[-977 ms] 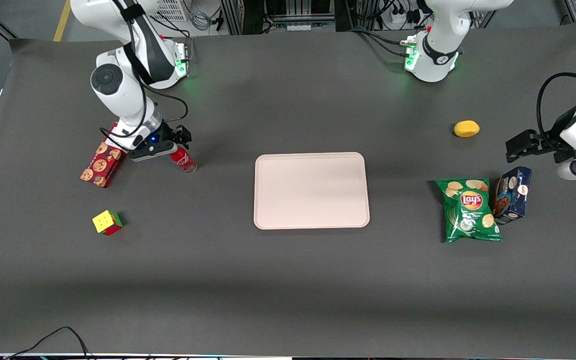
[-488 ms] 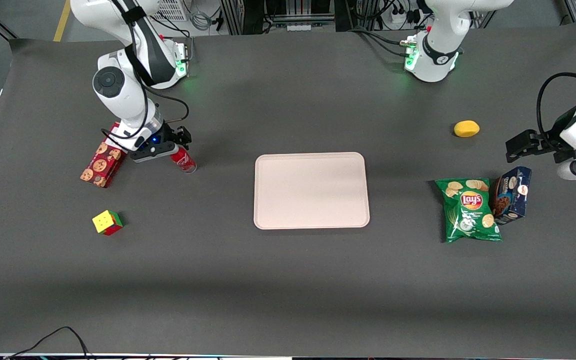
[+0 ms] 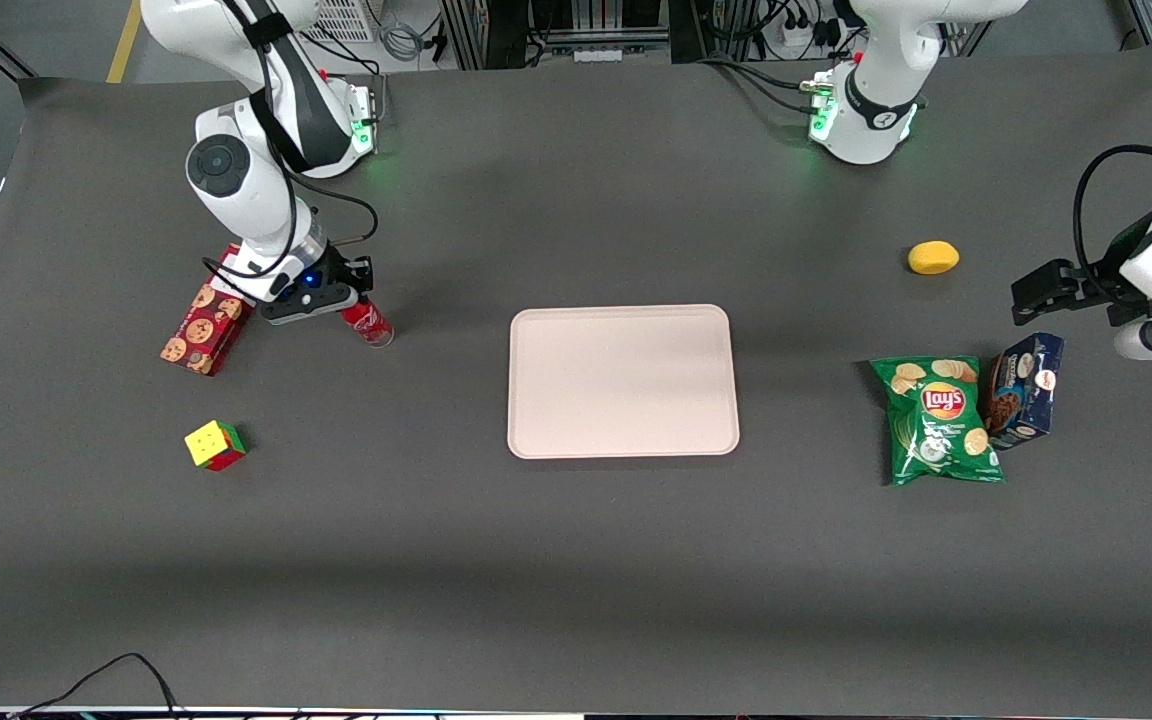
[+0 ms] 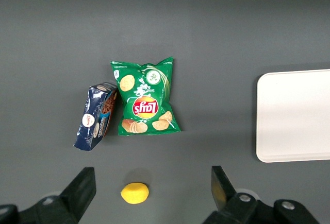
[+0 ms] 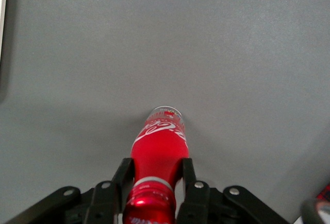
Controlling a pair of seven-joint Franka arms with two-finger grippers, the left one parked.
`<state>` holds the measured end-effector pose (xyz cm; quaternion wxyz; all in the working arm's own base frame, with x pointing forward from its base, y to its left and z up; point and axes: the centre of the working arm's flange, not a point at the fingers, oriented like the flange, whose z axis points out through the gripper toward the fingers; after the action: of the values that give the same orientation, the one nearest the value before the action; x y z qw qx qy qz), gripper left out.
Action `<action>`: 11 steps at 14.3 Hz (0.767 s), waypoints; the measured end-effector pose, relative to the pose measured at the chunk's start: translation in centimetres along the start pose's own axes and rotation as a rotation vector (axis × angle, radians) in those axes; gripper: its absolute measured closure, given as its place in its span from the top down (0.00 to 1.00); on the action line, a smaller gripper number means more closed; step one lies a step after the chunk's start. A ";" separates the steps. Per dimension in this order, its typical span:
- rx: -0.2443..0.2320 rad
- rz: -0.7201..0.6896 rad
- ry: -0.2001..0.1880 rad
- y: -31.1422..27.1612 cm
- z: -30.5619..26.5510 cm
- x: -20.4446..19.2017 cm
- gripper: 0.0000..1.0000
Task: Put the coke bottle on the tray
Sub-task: 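Close the right gripper around the bottle's neck, then lift the bottle and carry it with the right gripper over the tray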
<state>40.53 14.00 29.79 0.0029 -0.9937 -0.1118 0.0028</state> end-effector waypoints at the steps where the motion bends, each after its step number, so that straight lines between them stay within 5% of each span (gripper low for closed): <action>1: 0.000 0.000 0.000 0.0 0.0 0.0 0.44; 4: -0.001 -0.005 -0.013 -0.2 -0.2 0.1 0.44; 6: -0.006 -0.015 -0.071 -0.8 -2.0 1.0 0.44; 8: -0.009 -0.018 -0.127 -1.2 -7.2 3.3 0.44; 11: -0.002 -0.011 -0.113 -1.2 -18.7 6.3 0.44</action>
<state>46.51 16.43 48.43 -0.0044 -0.9914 -0.1172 0.0587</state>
